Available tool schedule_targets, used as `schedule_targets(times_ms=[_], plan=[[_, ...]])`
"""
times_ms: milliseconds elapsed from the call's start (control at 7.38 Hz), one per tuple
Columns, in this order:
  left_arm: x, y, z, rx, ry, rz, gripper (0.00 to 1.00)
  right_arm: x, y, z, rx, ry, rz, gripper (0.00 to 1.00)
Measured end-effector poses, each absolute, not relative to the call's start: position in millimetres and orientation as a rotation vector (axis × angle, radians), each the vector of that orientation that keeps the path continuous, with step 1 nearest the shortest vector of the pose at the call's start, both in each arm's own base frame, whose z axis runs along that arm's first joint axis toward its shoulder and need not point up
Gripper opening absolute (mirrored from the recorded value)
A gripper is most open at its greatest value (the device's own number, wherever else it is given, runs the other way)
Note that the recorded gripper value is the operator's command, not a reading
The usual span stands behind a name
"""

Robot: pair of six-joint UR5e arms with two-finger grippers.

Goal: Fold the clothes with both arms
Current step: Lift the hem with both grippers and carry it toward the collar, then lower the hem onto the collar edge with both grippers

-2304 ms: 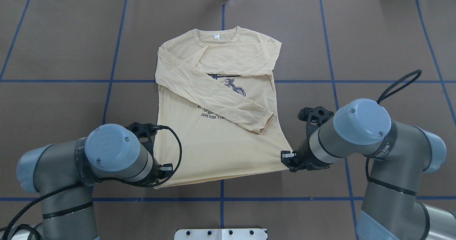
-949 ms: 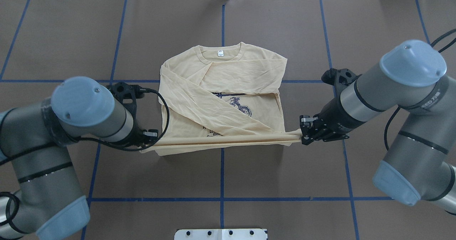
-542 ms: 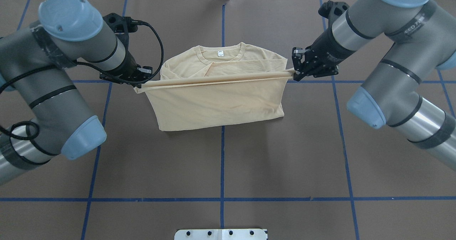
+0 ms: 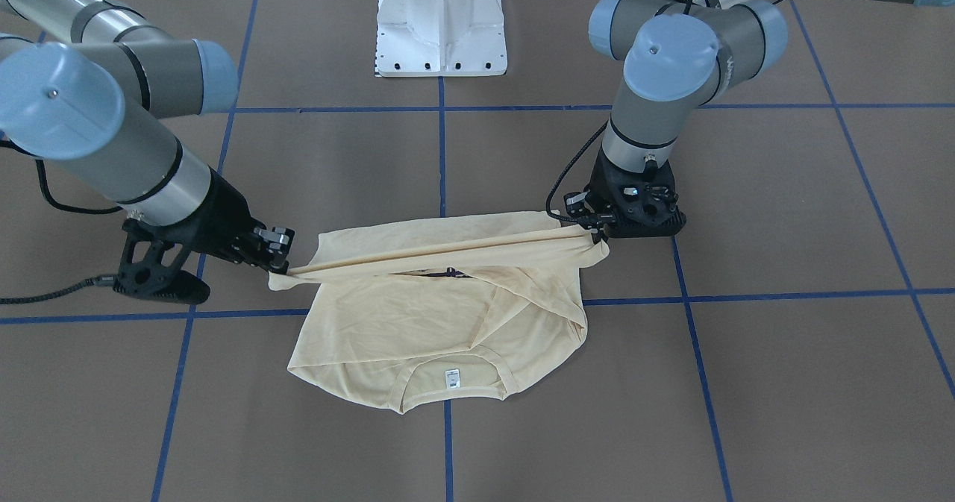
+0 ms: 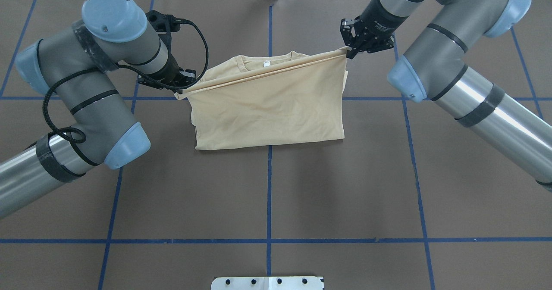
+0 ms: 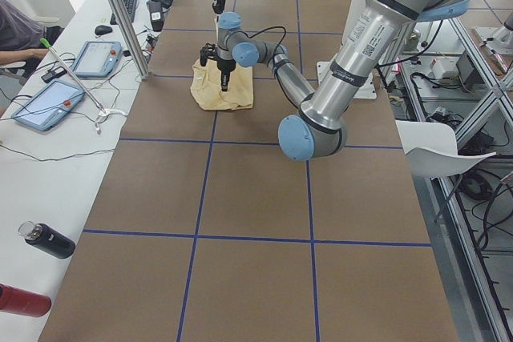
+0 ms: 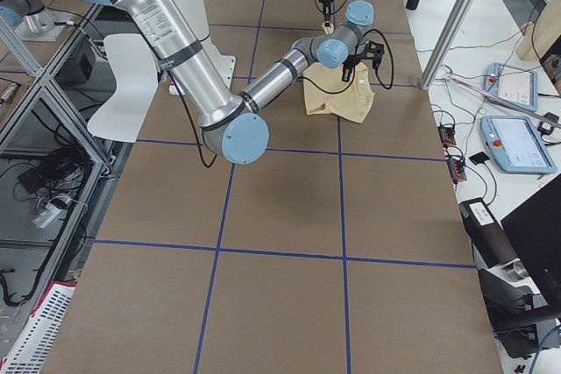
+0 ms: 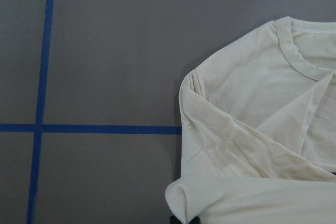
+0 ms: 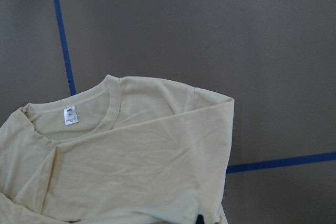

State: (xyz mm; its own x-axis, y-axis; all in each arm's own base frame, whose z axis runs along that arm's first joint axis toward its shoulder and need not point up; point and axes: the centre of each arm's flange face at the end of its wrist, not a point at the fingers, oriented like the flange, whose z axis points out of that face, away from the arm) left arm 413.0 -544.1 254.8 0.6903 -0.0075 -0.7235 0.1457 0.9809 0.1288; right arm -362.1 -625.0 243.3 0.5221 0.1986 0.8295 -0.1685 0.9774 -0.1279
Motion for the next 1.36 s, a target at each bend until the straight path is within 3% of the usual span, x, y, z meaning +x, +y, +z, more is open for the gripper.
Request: schedule_targets(times_ms=[542, 1355], plan=[[422, -604, 300, 0.294, 0.855, -0.138, 0.0, -394, -664, 287, -0.025, -0.996, 0.224, 0.0], [472, -626, 282, 0.253, 0.865, -0.2, 0.0, -430, -664, 295, -0.065, -0.969, 0.207, 0.0]])
